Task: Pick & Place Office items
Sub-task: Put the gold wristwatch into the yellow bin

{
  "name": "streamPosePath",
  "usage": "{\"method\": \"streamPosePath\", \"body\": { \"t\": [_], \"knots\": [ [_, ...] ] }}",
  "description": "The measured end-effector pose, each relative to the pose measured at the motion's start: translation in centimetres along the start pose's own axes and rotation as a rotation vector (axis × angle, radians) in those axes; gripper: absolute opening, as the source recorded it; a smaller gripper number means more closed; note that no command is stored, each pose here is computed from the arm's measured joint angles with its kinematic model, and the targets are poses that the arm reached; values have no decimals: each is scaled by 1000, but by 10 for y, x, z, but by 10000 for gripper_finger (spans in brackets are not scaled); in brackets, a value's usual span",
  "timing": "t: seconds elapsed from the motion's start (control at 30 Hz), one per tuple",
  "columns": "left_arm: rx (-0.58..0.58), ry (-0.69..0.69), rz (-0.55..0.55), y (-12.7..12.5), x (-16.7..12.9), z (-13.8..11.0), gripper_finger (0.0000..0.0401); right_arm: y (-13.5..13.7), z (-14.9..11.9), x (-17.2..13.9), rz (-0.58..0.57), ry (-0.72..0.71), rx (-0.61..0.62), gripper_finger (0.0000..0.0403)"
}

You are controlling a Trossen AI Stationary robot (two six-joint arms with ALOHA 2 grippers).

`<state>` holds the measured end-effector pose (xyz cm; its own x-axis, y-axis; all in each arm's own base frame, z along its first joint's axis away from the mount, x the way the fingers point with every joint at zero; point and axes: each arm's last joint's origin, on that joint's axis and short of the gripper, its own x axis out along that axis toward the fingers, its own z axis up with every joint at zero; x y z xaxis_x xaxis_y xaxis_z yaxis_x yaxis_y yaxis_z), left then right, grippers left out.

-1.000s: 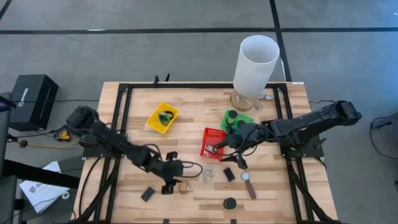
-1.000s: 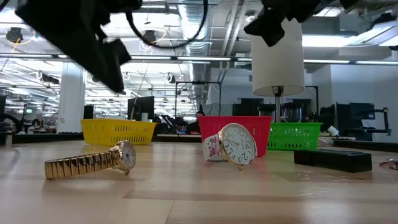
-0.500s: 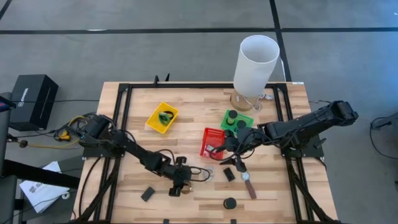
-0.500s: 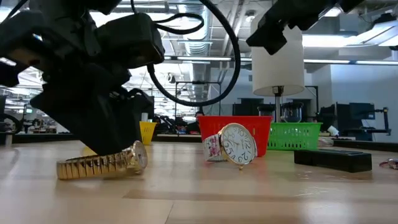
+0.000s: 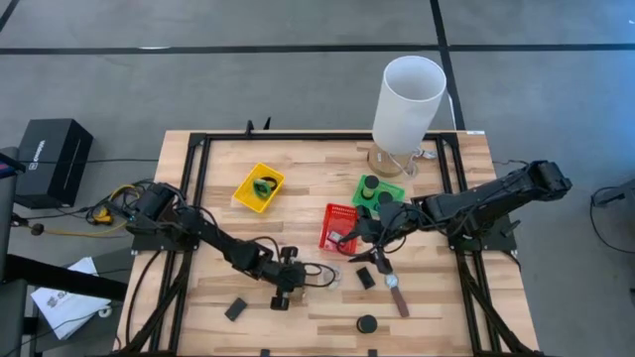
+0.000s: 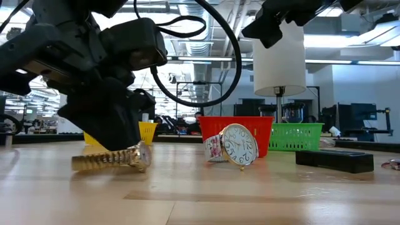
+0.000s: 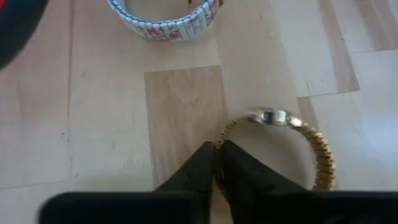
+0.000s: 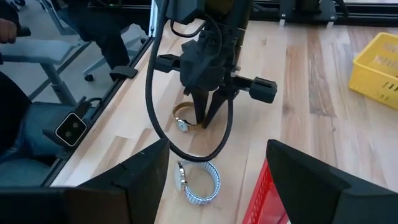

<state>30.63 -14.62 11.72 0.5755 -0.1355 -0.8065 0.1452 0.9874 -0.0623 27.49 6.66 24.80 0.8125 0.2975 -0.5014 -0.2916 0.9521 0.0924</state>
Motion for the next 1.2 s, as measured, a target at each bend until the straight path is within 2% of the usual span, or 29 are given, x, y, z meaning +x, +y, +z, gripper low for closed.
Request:
{"method": "streamPosePath", "body": {
  "t": [0.07, 0.3, 0.4, 0.63, 0.77, 0.93, 1.1, 1.2],
  "knots": [
    [-3, 0, 2, 1, 0, 0, 9, 0, 0, 0, 0, 0, 0, 260],
    [16, -5, -5, 2, -10, 4, 6, 0, -1, 2, -1, 3, 0, 260],
    [14, -34, 20, 5, -30, 12, 8, -1, -2, 4, -2, 10, 1, 260],
    [12, -125, 156, 25, -93, 27, 6, -3, -8, 19, -5, 29, 3, 260],
    [24, -156, 276, 45, -125, 30, 5, -4, -12, 34, -4, 22, 3, 260],
    [-26, -100, 465, 82, -153, 23, 6, -8, -19, 53, -8, 14, 12, 260],
    [-121, 6, 587, 122, -168, 11, 5, -10, -13, 67, -5, -44, 29, 260],
    [-163, 37, 647, 144, -172, 8, 6, -11, -14, 73, -7, -27, 4, 260]
  ]
}}
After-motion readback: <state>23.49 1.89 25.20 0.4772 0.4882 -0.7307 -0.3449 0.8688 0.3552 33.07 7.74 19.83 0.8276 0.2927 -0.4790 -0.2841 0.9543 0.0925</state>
